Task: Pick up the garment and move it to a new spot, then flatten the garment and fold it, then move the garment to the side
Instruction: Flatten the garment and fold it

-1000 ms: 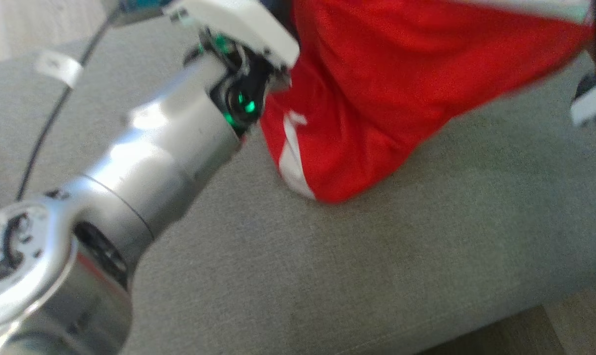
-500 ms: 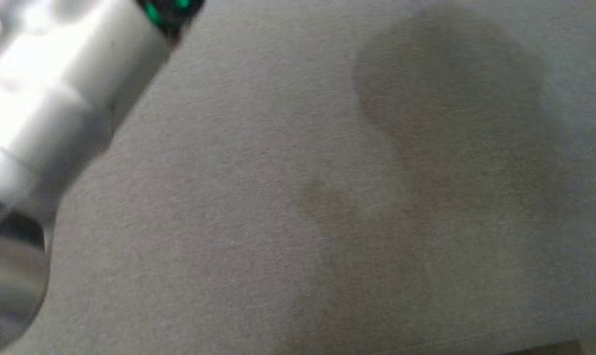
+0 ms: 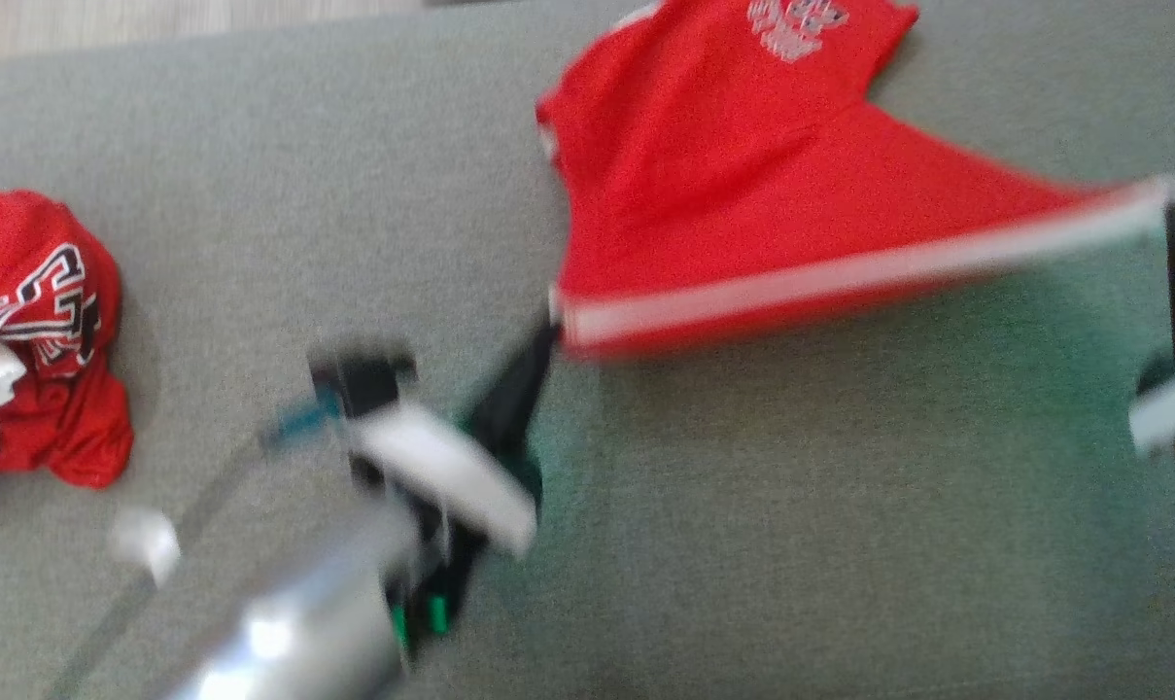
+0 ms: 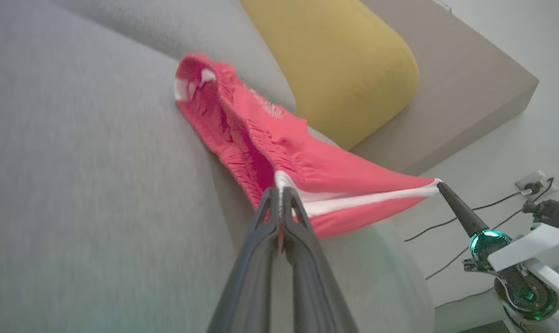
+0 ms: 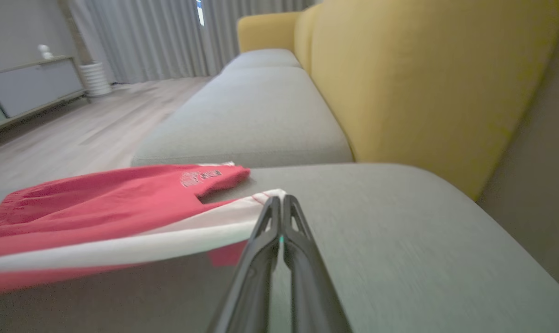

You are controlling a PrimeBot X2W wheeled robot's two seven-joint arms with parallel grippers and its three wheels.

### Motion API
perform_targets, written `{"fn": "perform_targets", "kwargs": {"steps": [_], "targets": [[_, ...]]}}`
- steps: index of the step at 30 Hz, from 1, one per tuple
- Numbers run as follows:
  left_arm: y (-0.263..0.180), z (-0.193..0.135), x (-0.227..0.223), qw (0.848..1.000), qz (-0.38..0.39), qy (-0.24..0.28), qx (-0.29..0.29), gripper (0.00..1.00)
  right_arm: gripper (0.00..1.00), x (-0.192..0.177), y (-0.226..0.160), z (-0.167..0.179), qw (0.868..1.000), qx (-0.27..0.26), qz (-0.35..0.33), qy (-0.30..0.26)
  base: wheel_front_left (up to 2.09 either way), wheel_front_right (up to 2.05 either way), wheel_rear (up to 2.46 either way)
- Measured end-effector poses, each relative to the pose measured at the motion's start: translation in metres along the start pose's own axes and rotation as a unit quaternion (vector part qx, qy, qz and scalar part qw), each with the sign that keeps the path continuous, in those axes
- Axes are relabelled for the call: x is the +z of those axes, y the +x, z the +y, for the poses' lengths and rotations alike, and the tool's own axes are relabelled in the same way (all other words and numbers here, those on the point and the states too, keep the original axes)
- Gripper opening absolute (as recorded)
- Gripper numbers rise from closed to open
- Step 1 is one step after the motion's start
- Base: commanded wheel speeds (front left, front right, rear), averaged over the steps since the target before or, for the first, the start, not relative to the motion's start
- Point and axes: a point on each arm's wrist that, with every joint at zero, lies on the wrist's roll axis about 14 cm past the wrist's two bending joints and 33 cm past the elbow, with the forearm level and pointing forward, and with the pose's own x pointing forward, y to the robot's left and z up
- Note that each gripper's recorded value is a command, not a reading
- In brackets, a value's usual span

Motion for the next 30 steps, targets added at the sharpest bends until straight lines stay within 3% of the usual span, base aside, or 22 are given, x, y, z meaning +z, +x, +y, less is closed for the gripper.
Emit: {"fn": "perform_targets", "kwargs": {"steps": [6, 16, 21, 30], "targets": [[-0.049, -0.007, -0.089, 0.997, 0.07, -0.015, 0.022, 0.0, 0.0, -0.026, -0.075, -0.027, 0.997, -0.057, 0.045, 0.017, 0.0, 0.0, 0.0], [-0.069, -0.036, -0.117, 0.995, 0.094, -0.026, 0.007, 0.0, 0.0, -0.02, -0.16, -0.043, 0.988, -0.134, 0.063, 0.032, 0.0, 0.0, 0.0], [-0.059, -0.048, -0.092, 0.997, 0.057, -0.041, -0.01, 0.0, 0.0, 0.003, -0.145, -0.044, 0.99, -0.135, 0.044, 0.015, 0.0, 0.0, 0.0], [-0.018, -0.046, -0.025, 0.994, -0.042, -0.1, -0.003, 0.0, 0.0, 0.053, -0.043, -0.024, 0.997, -0.079, -0.011, -0.022, 0.0, 0.0, 0.0]]}}
